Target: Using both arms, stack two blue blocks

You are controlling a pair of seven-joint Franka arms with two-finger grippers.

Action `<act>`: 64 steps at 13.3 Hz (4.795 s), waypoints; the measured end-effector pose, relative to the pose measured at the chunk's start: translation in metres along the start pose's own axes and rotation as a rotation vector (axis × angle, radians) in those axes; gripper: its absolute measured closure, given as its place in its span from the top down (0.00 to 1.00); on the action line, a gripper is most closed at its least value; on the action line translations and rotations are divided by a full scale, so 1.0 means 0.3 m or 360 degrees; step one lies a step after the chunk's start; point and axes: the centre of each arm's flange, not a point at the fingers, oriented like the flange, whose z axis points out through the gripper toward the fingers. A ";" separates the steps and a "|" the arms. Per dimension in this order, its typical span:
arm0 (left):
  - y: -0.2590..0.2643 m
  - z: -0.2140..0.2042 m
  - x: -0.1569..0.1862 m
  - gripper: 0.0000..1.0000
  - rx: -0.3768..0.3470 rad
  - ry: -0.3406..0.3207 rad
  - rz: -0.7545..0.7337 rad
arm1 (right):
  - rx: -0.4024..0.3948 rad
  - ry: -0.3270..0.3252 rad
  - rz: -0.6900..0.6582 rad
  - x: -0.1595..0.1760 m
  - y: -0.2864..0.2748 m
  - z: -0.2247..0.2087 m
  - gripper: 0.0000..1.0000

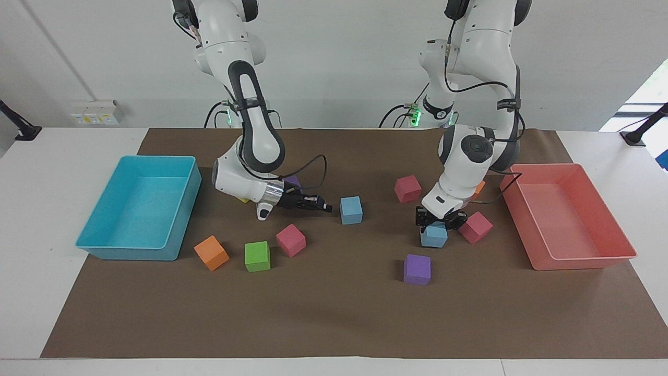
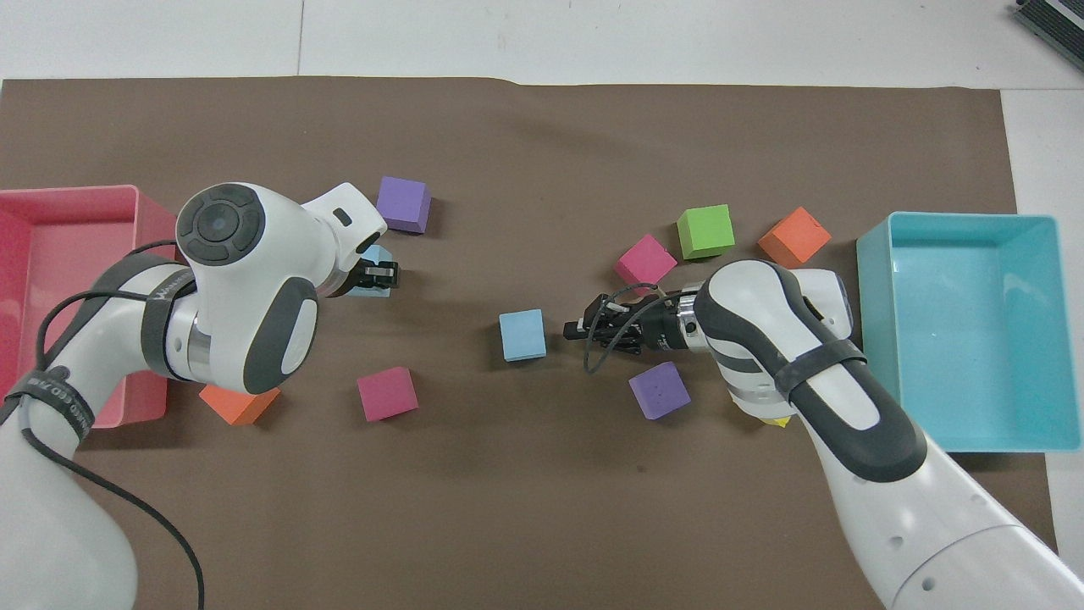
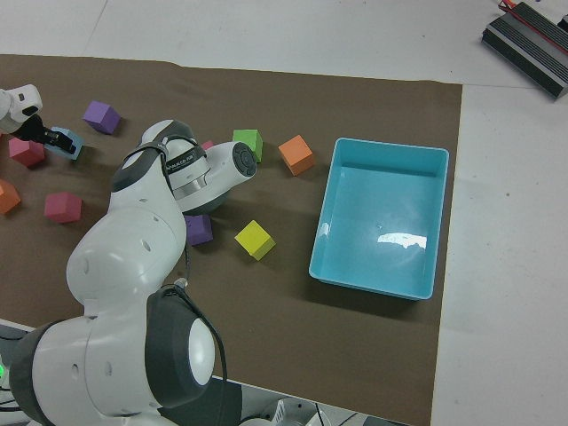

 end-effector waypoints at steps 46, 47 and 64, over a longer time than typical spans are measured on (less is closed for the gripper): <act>0.672 0.030 -0.210 0.58 -0.0003 -0.0103 -0.0132 | -0.0005 -0.0015 -0.0004 -0.010 -0.003 0.020 0.01; 0.671 0.031 -0.211 0.58 -0.0001 -0.0105 -0.0133 | -0.0005 -0.0015 -0.0004 -0.010 -0.003 0.020 0.01; 0.683 0.034 -0.222 0.58 0.0006 -0.0111 -0.0242 | -0.0005 -0.0014 -0.0004 -0.010 -0.003 0.020 0.01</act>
